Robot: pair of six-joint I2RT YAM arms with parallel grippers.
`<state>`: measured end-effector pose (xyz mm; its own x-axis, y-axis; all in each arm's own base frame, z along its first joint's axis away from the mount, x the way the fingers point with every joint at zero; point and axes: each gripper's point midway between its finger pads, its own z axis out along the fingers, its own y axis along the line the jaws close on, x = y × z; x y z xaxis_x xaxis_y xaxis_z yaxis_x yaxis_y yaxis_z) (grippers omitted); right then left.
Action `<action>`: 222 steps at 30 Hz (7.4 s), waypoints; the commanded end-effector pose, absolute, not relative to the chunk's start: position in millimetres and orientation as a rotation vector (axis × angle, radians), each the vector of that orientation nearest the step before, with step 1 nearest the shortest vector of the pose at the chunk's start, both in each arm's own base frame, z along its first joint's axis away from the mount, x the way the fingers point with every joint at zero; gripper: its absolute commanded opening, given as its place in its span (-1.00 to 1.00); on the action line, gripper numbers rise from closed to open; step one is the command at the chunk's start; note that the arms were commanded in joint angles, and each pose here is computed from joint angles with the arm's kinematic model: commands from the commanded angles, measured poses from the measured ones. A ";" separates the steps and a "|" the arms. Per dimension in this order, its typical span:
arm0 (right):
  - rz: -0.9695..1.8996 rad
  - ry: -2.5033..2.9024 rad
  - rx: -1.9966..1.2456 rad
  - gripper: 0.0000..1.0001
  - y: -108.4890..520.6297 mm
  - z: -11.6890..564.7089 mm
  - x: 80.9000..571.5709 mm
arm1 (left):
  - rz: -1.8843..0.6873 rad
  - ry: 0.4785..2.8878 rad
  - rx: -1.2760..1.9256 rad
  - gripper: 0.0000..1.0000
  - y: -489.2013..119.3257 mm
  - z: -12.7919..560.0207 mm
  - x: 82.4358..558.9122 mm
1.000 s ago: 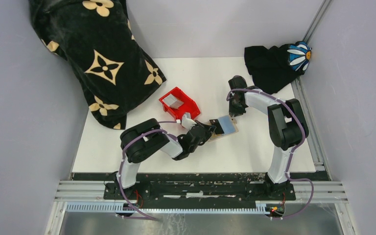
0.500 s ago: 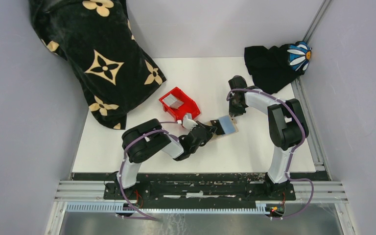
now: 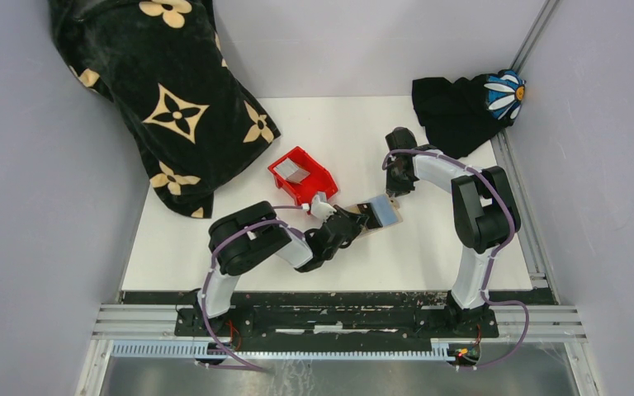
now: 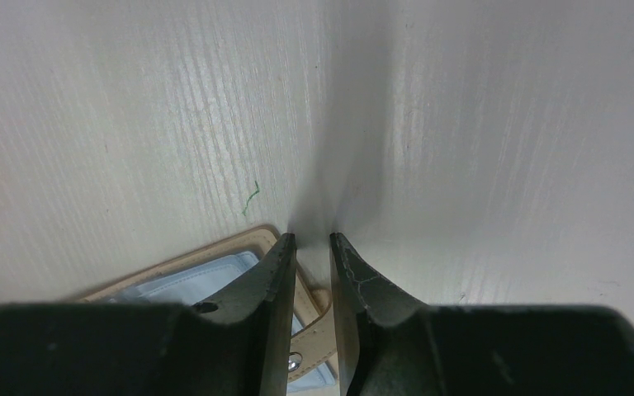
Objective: Put the credit cards into the card holder
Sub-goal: Insert the credit card into the card holder.
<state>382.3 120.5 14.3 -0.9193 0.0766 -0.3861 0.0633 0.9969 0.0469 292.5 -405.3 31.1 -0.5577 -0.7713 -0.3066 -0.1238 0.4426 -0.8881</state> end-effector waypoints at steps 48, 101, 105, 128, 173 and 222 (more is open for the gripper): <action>0.062 2.835 0.114 -0.42 122.3 -12.0 369.9 | -1.179 1.858 -0.887 -0.94 -397.2 15.7 295.7; 0.104 2.832 0.116 -0.43 125.1 -5.1 363.5 | -0.924 2.140 -0.682 -0.27 -390.7 2.0 274.7; 0.107 2.792 0.112 -0.43 123.0 9.5 363.4 | -0.911 2.153 -0.673 -0.24 -391.0 -0.8 274.4; 0.097 2.526 0.015 -0.49 128.9 90.1 313.4 | -0.944 2.154 -0.597 -0.17 -394.5 -0.5 279.5; 0.297 2.109 -0.363 -0.98 254.5 60.9 255.3 | -1.259 2.211 -0.606 -0.20 -398.0 -4.6 269.5; 0.240 2.044 -0.392 -0.98 255.9 53.0 255.3 | -1.354 2.281 -0.546 -0.27 -403.4 -5.1 255.9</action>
<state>244.1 238.5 35.8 -0.4865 -0.2314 -0.8425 -0.3807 0.9241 -0.0340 279.7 -406.8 27.4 -0.7733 -0.6065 -0.1851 -0.0710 0.3729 -0.9252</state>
